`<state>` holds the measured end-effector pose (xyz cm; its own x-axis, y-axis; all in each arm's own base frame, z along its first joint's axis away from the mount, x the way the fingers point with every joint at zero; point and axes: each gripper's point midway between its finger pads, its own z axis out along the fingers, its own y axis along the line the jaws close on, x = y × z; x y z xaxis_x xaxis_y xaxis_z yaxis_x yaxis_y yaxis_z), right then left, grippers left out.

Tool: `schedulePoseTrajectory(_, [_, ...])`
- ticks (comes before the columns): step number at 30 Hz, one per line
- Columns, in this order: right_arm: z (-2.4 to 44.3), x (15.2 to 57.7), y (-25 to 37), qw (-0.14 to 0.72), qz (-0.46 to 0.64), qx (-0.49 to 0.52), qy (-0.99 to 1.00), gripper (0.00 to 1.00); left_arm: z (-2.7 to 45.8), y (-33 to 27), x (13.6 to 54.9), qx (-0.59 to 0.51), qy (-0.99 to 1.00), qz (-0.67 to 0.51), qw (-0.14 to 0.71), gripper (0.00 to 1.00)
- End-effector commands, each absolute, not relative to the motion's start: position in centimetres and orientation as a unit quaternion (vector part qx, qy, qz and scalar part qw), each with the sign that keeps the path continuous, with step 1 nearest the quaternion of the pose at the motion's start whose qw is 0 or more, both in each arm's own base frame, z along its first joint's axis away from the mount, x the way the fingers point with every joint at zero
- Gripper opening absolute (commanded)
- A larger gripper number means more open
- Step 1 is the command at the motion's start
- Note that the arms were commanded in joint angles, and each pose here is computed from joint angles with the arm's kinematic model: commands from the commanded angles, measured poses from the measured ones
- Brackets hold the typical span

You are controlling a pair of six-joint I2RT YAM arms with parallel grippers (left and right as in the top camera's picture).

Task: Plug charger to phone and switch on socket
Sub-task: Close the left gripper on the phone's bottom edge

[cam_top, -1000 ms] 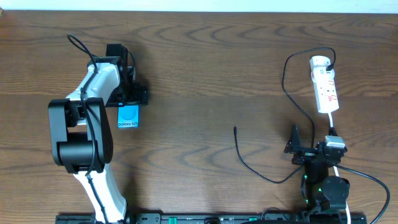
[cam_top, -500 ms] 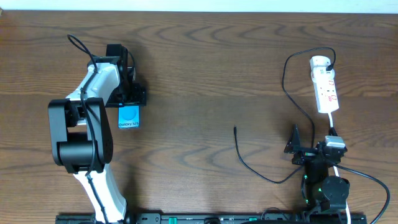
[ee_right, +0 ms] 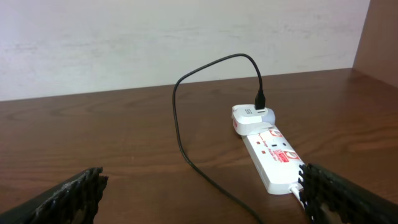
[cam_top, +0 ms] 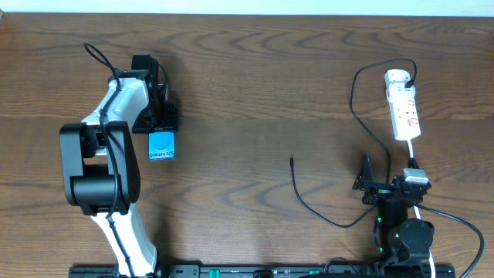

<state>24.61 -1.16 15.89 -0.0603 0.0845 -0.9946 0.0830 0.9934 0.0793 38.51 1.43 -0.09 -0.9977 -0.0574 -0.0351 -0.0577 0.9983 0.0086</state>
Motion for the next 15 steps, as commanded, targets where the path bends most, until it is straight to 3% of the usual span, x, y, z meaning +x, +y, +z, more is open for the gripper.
schedulePoseTrajectory(1, [15.89,24.60,-0.95,0.684,-0.001,0.049,0.728,0.99,-0.34,1.86,38.14,-0.029,0.999,0.011,0.010,0.60])
schedulePoseTrajectory(12, [15.89,24.60,-0.95,0.684,-0.001,0.049,0.728,0.99,-0.34,1.86,38.15,-0.029,0.999,0.011,0.010,0.13])
schedulePoseTrajectory(15, [15.89,24.60,-0.95,0.684,-0.001,0.049,0.728,0.99,-0.34,1.86,38.16,-0.029,0.999,0.011,0.010,0.08])
